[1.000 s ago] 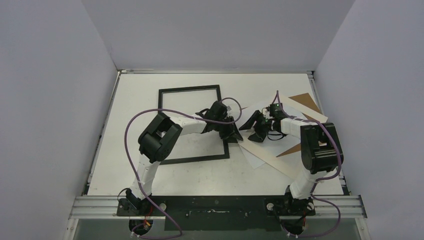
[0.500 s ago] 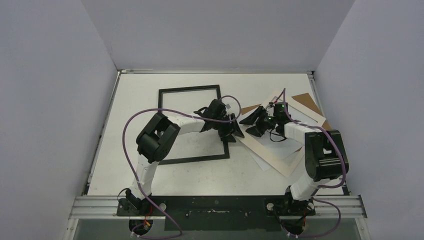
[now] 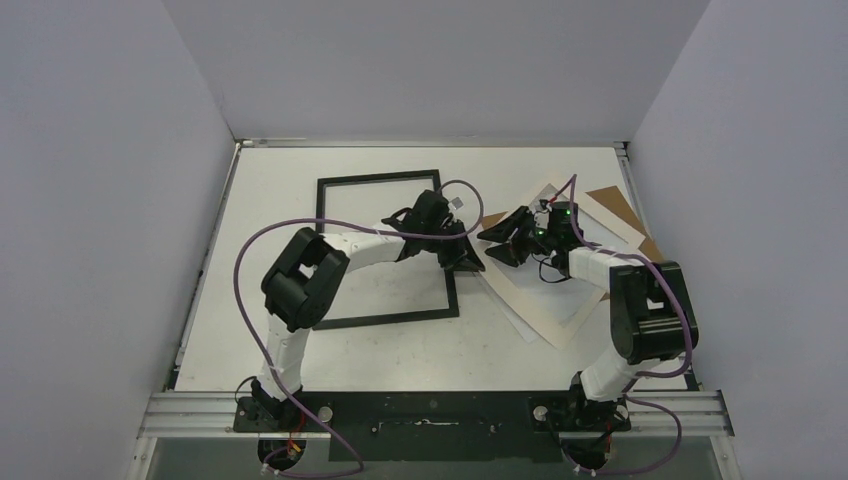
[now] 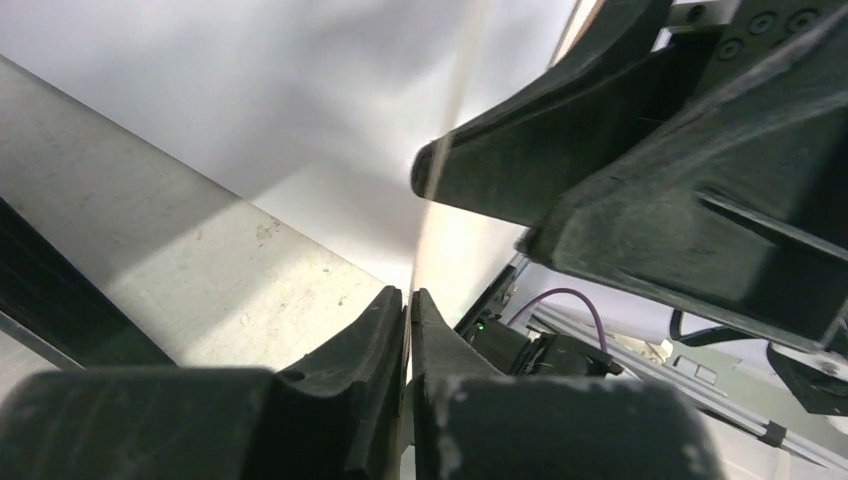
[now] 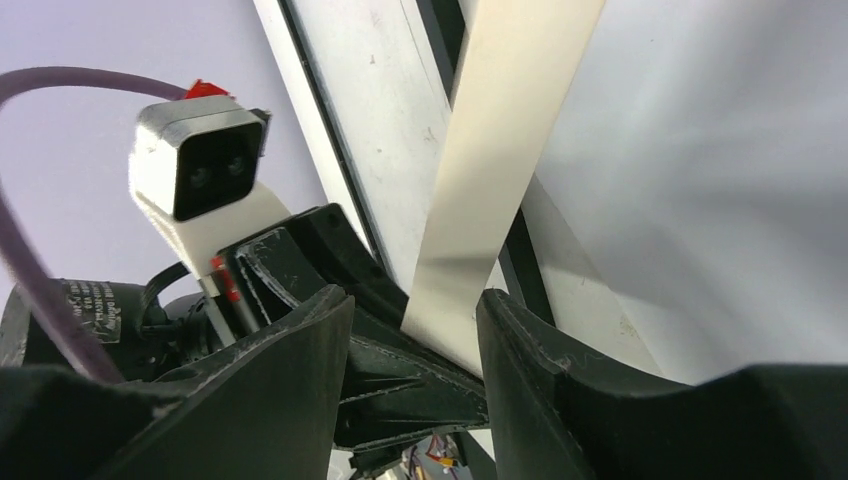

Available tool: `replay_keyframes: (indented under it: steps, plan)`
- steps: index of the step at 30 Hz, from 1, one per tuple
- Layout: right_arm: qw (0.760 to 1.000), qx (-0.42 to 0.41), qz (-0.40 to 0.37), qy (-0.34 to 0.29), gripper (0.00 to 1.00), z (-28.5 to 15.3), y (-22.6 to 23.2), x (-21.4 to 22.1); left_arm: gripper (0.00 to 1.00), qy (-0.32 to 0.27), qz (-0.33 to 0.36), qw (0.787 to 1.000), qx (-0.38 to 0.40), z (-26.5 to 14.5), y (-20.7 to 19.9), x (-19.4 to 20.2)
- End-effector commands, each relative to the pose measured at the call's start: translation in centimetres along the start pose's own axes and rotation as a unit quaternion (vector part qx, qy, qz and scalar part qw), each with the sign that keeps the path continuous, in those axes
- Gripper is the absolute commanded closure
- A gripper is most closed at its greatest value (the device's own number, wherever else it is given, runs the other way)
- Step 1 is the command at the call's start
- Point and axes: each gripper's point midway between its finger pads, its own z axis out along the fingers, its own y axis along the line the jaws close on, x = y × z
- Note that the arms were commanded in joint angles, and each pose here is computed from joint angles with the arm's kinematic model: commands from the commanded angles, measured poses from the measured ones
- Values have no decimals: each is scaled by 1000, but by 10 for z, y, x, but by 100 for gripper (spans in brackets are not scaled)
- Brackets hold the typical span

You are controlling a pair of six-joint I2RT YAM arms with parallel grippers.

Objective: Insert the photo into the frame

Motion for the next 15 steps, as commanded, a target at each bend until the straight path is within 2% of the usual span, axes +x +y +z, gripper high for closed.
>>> replay_keyframes:
  steps: [1,4,8,15]
  plan:
    - [999,-24,-23,-12,48,-13,26,-3,100,-26,33,998,55,-29,-42,-12]
    - [999,17,-36,-14,38,-22,20,-2,100,-40,42,997,58,-42,-47,-20]
    - [996,57,-64,-39,30,-43,27,-6,100,-51,56,996,48,-69,-45,-34]
    - [985,67,-126,-101,23,-77,57,-17,100,-78,86,993,30,-140,-40,-55]
